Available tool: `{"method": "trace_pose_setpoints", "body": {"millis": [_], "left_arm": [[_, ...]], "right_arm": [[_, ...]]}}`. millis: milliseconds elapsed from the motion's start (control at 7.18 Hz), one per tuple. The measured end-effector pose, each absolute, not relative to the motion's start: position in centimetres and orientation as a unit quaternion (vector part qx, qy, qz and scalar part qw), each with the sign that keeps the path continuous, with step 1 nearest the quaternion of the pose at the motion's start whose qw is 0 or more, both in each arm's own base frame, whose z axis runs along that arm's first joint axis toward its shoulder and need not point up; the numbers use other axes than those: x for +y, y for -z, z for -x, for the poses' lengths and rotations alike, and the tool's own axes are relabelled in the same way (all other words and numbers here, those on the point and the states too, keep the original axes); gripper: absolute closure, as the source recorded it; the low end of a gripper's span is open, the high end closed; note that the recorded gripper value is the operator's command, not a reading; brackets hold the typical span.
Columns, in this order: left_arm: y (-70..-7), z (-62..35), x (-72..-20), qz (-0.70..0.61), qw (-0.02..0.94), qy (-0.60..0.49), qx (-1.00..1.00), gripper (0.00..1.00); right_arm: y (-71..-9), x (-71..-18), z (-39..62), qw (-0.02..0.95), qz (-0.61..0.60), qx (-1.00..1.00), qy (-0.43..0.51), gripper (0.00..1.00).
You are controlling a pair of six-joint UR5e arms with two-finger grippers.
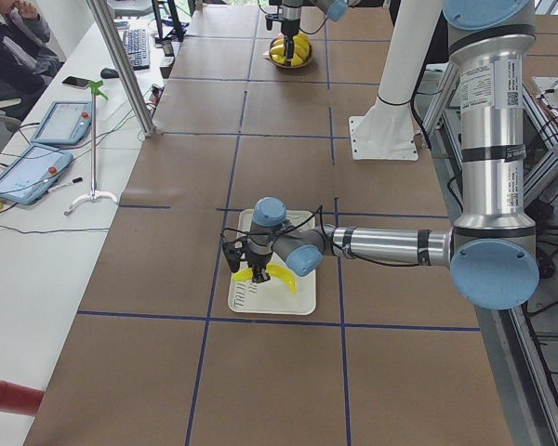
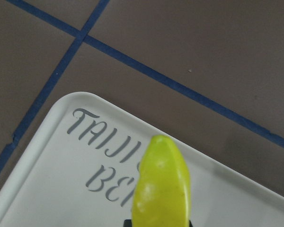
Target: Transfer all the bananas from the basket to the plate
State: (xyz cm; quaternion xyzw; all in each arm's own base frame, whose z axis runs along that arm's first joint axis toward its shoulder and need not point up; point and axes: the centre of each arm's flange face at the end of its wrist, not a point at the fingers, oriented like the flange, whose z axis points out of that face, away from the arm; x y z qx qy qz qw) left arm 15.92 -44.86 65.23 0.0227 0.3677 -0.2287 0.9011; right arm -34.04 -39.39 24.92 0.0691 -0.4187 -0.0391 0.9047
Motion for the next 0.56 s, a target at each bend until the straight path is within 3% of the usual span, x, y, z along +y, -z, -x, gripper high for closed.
{"method": "trace_pose_setpoints", "body": {"millis": [557], "left_arm": [[-64.0,-7.1,-45.4,-0.032,0.880,0.155,0.447,0.00]], "right_arm": [[-30.6,-38.6,29.4,0.918,-0.080,-0.379,0.088,0.00]]}}
